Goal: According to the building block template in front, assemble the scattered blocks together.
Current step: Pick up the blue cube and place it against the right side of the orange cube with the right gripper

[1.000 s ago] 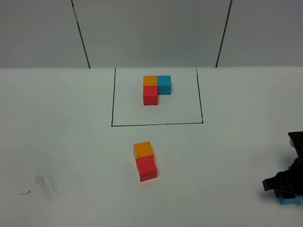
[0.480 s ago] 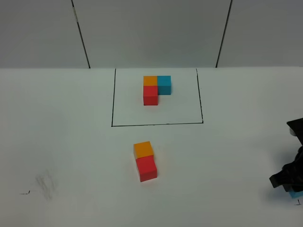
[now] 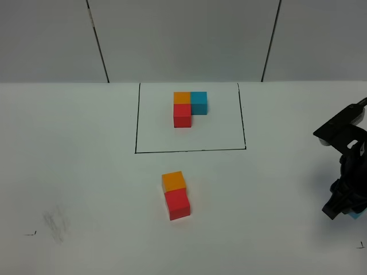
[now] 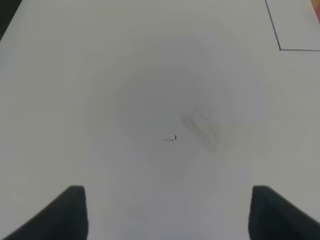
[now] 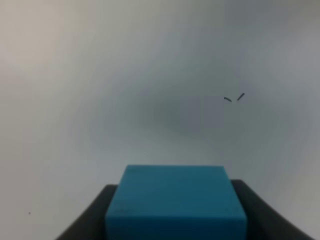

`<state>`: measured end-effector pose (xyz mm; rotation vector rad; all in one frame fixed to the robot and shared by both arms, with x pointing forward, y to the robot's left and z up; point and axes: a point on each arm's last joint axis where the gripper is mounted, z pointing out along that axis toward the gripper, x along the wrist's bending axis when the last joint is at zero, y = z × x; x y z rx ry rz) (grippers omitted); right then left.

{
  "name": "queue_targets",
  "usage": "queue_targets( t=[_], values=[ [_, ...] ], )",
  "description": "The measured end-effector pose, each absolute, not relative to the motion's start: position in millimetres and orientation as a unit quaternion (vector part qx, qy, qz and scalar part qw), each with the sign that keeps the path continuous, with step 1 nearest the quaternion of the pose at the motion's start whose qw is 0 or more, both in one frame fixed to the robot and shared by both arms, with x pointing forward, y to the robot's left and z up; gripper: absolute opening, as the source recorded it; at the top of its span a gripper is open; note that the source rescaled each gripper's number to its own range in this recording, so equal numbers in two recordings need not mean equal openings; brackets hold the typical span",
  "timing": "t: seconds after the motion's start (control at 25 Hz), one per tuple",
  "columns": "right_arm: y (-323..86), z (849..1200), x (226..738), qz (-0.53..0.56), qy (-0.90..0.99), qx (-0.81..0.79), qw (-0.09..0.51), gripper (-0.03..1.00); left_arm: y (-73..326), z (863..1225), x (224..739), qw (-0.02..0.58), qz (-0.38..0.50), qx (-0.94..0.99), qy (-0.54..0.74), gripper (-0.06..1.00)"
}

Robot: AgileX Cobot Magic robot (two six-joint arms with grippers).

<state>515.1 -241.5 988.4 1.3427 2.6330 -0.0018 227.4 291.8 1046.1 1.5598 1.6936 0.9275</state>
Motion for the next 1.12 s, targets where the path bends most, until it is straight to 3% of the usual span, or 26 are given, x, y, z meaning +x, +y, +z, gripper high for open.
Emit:
queue_targets(
  t=[0.28,0.6,1.12],
  values=[
    [-236.8,979.0,516.7,-0.022,0.953,0.3,0.04,0.01,291.8,1046.1,227.4,0.324,0.354,0.595,0.645,0.61],
    [-226.9,998.3,537.6,0.007,0.973,0.217,0.083,0.01,291.8,1046.1,227.4,0.324,0.354,0.595,0.645,0.61],
    [-179.4,1025.0,581.6,0.048,0.992,0.114,0.034,0.01,291.8,1046.1,227.4,0.324,0.354,0.595,0.645,0.61]
  ],
)
